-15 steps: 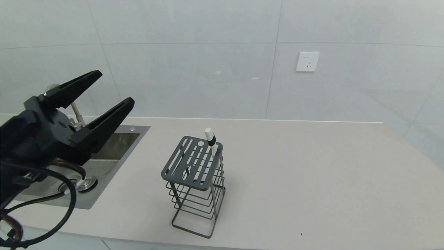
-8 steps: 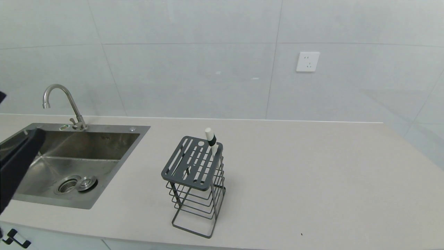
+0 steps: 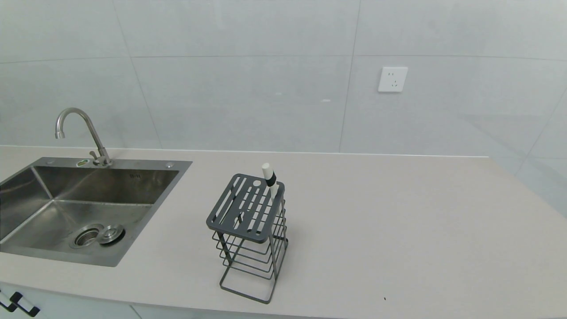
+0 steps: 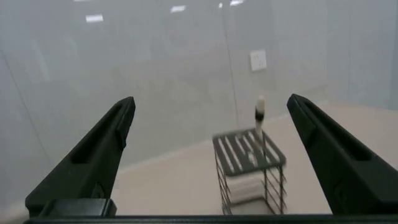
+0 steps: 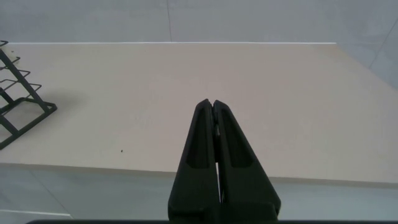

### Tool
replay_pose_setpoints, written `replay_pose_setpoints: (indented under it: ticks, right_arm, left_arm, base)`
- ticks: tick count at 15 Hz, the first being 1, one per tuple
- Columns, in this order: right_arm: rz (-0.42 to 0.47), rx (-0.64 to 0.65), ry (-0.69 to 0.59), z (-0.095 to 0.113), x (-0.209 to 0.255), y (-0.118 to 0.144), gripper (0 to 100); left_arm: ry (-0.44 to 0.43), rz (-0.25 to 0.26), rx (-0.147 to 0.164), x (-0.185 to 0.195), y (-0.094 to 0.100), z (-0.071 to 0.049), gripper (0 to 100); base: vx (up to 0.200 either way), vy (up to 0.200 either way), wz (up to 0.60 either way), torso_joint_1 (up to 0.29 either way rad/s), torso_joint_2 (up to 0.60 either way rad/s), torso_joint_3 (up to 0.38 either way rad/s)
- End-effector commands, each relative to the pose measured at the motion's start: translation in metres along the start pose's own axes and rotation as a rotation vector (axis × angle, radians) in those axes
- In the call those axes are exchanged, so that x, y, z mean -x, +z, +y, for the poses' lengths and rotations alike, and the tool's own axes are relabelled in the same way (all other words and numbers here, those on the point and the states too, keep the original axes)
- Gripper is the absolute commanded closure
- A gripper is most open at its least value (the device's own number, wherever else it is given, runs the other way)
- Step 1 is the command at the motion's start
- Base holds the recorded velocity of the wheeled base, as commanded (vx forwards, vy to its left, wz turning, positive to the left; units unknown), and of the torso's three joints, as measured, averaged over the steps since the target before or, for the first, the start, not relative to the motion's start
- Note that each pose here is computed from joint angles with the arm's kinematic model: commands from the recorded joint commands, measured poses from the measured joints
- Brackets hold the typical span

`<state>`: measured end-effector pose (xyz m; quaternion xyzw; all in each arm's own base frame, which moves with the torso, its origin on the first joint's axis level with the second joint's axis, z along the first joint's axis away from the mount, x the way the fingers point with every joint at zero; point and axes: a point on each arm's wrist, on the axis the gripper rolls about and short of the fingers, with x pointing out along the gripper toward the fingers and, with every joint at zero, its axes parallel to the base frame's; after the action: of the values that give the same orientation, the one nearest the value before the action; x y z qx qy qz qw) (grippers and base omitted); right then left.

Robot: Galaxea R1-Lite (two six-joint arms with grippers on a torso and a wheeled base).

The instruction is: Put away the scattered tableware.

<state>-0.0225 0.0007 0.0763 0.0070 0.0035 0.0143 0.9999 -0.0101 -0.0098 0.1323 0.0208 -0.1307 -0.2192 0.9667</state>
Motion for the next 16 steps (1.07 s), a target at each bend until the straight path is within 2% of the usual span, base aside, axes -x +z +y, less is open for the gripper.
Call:
replay_pose_setpoints:
  ticks: [1, 2, 3, 4, 5, 6, 7, 8, 11, 12, 16]
  right_arm:
    - [0.002, -0.002, 0.0, 0.0, 0.0, 0.0, 100]
    - [0.002, -0.002, 0.0, 0.0, 0.0, 0.0, 100]
    - [0.002, -0.002, 0.0, 0.0, 0.0, 0.0, 100]
    - [0.001, -0.002, 0.0, 0.0, 0.0, 0.0, 100]
    - [0.002, -0.002, 0.0, 0.0, 0.0, 0.0, 100]
    - [0.002, -0.002, 0.0, 0.0, 0.0, 0.0, 100]
    - [0.002, -0.002, 0.0, 0.0, 0.0, 0.0, 100]
    - [0.002, -0.002, 0.0, 0.0, 0.0, 0.0, 100]
    - [0.002, -0.002, 0.0, 0.0, 0.0, 0.0, 100]
    - [0.004, -0.002, 0.0, 0.0, 0.0, 0.0, 100]
    - [0.002, -0.002, 0.0, 0.0, 0.0, 0.0, 100]
  left_arm:
    - [0.089, -0.012, -0.044, 0.023, -0.022, -0.009, 0]
    - [0.158, 0.089, -0.04, 0.024, -0.033, -0.007, 0]
    - [0.219, 0.215, -0.019, 0.026, -0.046, -0.006, 0]
    - [0.249, 0.242, -0.02, 0.027, -0.048, -0.006, 0]
    - [0.294, 0.263, -0.06, 0.028, -0.05, -0.005, 0]
    - [0.307, 0.267, -0.054, 0.028, -0.05, -0.005, 0]
    - [0.312, 0.265, -0.017, 0.028, -0.051, -0.005, 0]
    - [0.313, 0.263, -0.009, 0.028, -0.051, -0.005, 0]
    - [0.315, 0.264, -0.006, 0.028, -0.051, -0.005, 0]
    - [0.324, 0.263, 0.008, 0.028, -0.051, -0.004, 0]
    - [0.324, 0.263, 0.008, 0.028, -0.051, -0.004, 0]
  base:
    - [0.0, 0.0, 0.0, 0.0, 0.0, 0.0]
    - [0.0, 0.0, 0.0, 0.0, 0.0, 0.0]
    - [0.0, 0.0, 0.0, 0.0, 0.0, 0.0]
    - [0.0, 0.0, 0.0, 0.0, 0.0, 0.0]
    - [0.0, 0.0, 0.0, 0.0, 0.0, 0.0]
    - [0.0, 0.0, 0.0, 0.0, 0.0, 0.0]
    - [0.0, 0.0, 0.0, 0.0, 0.0, 0.0]
    - [0.0, 0.0, 0.0, 0.0, 0.0, 0.0]
    - [0.0, 0.0, 0.0, 0.0, 0.0, 0.0]
    - [0.0, 0.0, 0.0, 0.0, 0.0, 0.0]
    - [0.0, 0.0, 0.0, 0.0, 0.0, 0.0]
